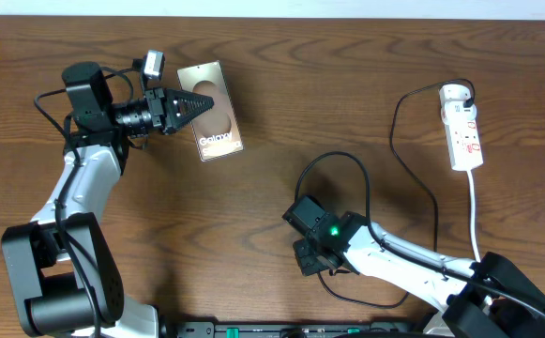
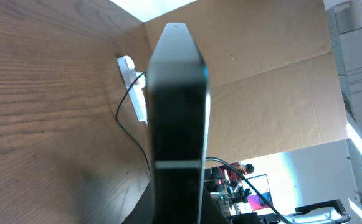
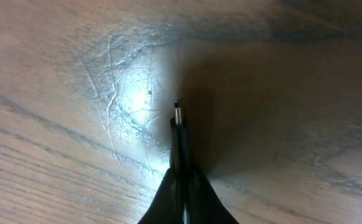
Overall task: Plug charger to phone and switch on socket
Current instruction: 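Lift the plug with the right gripper and carry it toward the phone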
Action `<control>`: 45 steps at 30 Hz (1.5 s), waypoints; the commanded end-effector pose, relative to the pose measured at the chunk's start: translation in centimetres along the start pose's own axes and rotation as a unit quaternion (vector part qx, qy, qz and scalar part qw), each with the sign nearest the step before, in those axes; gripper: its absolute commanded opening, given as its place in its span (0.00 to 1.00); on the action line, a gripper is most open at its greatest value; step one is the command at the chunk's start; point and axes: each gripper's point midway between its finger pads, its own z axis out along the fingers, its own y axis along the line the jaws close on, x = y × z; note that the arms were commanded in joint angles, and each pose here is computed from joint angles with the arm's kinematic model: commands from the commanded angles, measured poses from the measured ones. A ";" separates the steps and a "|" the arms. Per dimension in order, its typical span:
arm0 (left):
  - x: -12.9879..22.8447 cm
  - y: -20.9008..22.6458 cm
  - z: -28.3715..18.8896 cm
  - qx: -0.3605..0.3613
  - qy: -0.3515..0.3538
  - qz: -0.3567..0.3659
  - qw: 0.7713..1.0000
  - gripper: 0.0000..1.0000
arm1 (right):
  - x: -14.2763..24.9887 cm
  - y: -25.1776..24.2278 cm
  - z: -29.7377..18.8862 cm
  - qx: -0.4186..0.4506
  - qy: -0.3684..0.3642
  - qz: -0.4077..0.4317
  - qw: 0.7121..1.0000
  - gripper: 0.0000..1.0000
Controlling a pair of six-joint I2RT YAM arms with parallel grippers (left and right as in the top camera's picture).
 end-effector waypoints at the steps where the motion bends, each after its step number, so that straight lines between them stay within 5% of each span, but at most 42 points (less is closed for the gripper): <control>1: 0.1 -1.0 -0.2 0.012 0.008 0.024 1.000 0.07 | 1.2 -0.8 1.2 0.017 0.023 -0.001 1.000 0.01; 16: 0.1 -1.0 -0.2 0.012 0.008 0.024 1.000 0.07 | -1.0 1.4 -1.9 -0.012 0.003 -0.018 1.000 0.01; 22: 0.1 -1.0 -0.3 0.012 0.008 0.026 1.000 0.07 | -2.8 6.9 -8.1 -0.149 -0.029 -0.083 0.985 0.01; 33: -0.7 -0.6 -1.9 0.002 -0.015 0.019 1.000 0.07 | -4.3 10.5 -18.7 -0.466 -0.076 -0.172 0.865 0.01; 45: -0.8 -0.6 -1.9 0.002 -0.015 0.018 1.000 0.07 | -9.4 11.1 -17.6 -0.620 -0.054 -0.172 0.764 0.01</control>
